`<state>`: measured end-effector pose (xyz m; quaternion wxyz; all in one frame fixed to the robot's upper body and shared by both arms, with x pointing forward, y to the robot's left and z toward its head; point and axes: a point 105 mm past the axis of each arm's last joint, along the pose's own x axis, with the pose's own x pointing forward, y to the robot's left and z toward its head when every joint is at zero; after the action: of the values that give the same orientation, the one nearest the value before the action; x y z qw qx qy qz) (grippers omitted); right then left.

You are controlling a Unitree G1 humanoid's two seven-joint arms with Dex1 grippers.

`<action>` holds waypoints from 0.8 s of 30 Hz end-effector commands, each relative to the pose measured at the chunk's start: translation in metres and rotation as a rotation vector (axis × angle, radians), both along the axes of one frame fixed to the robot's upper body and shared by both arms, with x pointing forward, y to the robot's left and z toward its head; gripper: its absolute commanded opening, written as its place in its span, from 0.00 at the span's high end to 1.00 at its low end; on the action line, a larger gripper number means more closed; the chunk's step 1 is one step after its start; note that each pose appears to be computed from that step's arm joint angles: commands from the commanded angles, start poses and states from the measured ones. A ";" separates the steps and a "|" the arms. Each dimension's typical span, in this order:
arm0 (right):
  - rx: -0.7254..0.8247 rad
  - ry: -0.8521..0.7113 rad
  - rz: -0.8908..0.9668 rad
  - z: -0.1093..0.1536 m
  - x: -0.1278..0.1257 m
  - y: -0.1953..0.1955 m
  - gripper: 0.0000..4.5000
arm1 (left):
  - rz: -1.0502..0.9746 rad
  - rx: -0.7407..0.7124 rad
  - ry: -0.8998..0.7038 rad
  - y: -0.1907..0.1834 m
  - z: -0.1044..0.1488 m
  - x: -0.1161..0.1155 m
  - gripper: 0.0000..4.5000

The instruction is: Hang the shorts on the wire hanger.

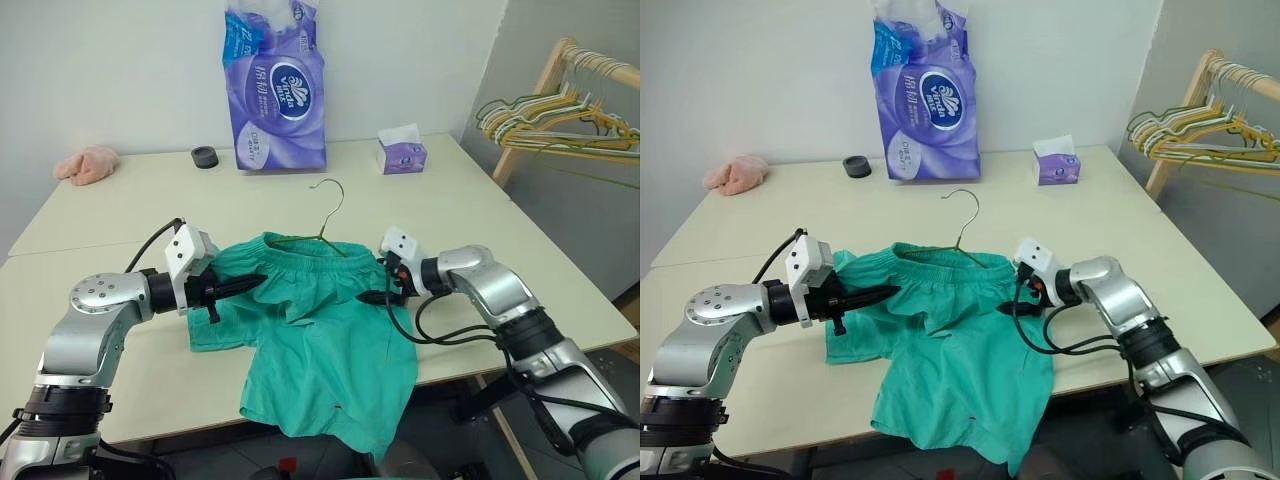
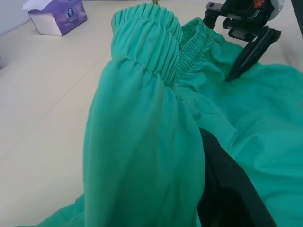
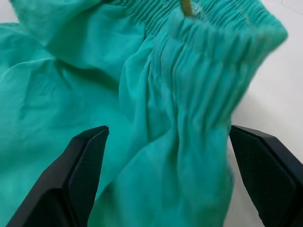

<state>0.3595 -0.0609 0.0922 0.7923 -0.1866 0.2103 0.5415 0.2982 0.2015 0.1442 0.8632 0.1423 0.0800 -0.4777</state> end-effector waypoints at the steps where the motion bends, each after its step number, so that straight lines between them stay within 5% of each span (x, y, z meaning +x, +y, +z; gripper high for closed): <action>1: -0.017 -0.016 0.064 0.000 0.005 0.012 0.05 | -0.017 0.017 -0.054 -0.002 0.013 0.000 0.81; 5: -0.040 0.016 0.168 -0.006 -0.001 0.027 0.18 | -0.019 0.017 -0.052 -0.002 0.013 -0.001 0.81; 16: -0.009 0.016 0.222 0.003 -0.006 0.034 0.98 | -0.007 0.014 -0.038 0.000 0.010 -0.004 0.83; 21: 0.004 0.009 0.236 0.013 -0.012 0.030 1.00 | 0.043 -0.012 0.006 0.004 0.006 0.001 0.85; 24: 0.012 0.001 0.236 0.018 -0.015 0.028 1.00 | 0.078 -0.009 0.008 0.010 0.003 0.007 0.66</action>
<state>0.3409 -0.0354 0.0844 0.7108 -0.2150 0.2250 0.6308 0.3016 0.2103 0.1423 0.8786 0.1242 0.0939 -0.4516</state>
